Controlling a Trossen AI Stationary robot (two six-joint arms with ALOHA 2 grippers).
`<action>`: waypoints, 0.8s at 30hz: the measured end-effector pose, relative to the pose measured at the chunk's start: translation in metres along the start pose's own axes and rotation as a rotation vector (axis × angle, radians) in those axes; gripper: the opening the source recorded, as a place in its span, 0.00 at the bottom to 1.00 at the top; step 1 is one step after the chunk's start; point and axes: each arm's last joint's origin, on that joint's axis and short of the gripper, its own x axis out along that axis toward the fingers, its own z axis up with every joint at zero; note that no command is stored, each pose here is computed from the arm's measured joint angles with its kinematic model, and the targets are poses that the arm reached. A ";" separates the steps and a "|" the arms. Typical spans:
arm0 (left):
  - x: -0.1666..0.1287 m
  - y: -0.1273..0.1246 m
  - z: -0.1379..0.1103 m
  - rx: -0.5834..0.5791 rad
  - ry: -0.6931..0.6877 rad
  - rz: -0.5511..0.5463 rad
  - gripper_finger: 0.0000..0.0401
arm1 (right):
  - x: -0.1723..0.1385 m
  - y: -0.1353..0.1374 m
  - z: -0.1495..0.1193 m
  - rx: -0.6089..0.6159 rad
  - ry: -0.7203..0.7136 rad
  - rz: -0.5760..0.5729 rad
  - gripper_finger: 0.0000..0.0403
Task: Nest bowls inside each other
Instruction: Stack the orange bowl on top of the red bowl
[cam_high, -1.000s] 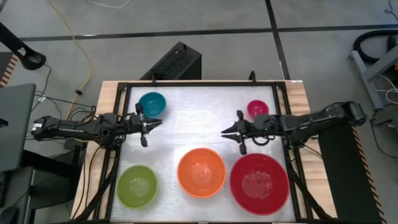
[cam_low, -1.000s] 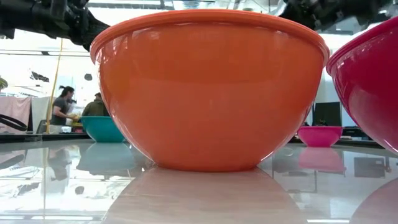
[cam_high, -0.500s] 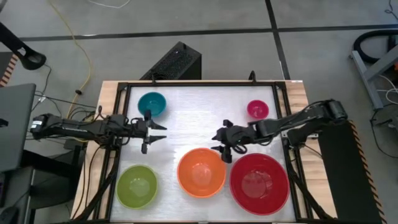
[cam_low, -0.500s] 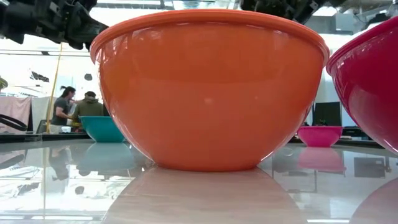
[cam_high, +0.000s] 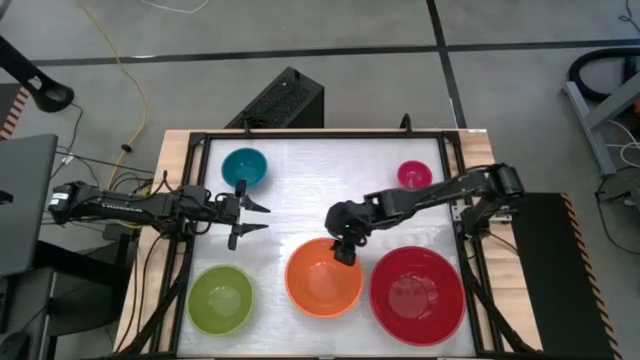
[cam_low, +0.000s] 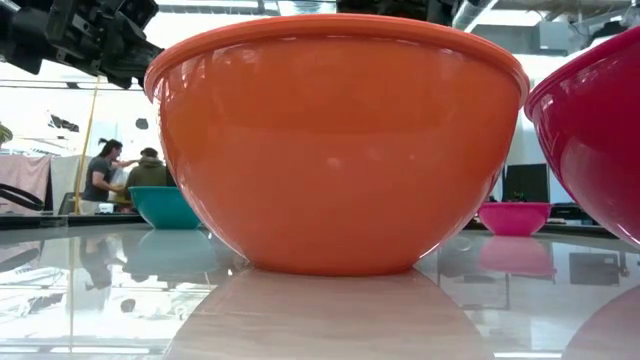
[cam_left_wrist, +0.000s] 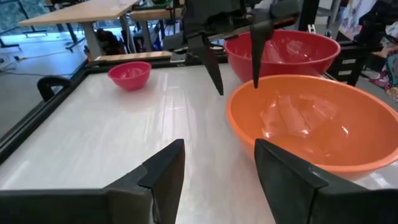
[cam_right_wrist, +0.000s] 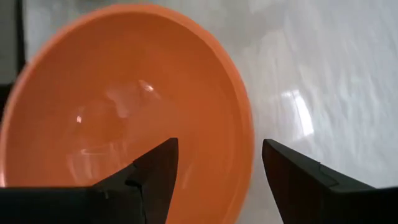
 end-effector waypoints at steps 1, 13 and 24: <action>0.000 0.000 0.000 -0.003 0.000 0.000 0.46 | 0.002 0.000 0.003 0.002 0.021 -0.011 0.63; 0.000 -0.001 0.000 -0.012 -0.004 -0.025 0.46 | 0.040 0.000 0.015 -0.012 0.167 -0.104 0.63; 0.000 -0.001 0.000 -0.010 -0.003 -0.019 0.46 | 0.041 0.000 0.015 0.016 0.168 -0.095 0.19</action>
